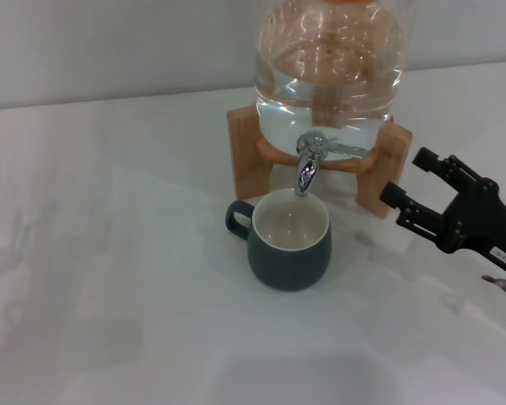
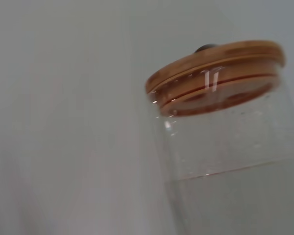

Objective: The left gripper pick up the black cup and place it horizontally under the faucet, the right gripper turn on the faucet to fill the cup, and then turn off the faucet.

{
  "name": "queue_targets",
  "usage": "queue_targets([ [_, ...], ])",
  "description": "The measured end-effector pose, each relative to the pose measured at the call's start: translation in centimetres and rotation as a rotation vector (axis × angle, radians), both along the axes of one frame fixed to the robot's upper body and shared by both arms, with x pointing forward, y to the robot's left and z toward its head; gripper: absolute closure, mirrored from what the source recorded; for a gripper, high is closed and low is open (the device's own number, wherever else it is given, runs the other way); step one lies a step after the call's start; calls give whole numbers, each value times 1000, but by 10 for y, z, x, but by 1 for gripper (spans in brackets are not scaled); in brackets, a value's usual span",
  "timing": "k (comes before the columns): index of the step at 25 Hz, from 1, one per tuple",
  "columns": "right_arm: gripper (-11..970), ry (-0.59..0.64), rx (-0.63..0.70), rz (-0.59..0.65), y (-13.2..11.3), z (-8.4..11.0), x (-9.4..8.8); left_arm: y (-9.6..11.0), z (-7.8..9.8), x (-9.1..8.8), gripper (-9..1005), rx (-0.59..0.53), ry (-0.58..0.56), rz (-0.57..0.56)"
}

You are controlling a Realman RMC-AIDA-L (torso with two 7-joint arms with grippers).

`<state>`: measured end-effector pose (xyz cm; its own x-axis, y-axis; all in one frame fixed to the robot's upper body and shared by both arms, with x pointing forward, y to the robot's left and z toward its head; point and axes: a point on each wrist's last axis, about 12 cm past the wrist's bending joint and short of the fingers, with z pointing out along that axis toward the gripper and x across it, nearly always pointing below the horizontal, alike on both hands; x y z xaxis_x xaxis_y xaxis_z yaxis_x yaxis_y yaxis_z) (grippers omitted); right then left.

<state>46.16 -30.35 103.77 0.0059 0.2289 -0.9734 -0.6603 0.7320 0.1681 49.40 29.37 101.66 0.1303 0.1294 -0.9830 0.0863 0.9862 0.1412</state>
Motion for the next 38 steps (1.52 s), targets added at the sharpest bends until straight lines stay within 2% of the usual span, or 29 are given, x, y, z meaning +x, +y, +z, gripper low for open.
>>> queue_targets([
  [13,98,-6,-2,87,19,9,24,-5,-3,-3,223,3,16,-31],
  [38,98,5,-8,193,36,12,32,-7,-3,2,223,8,29,-42],
])
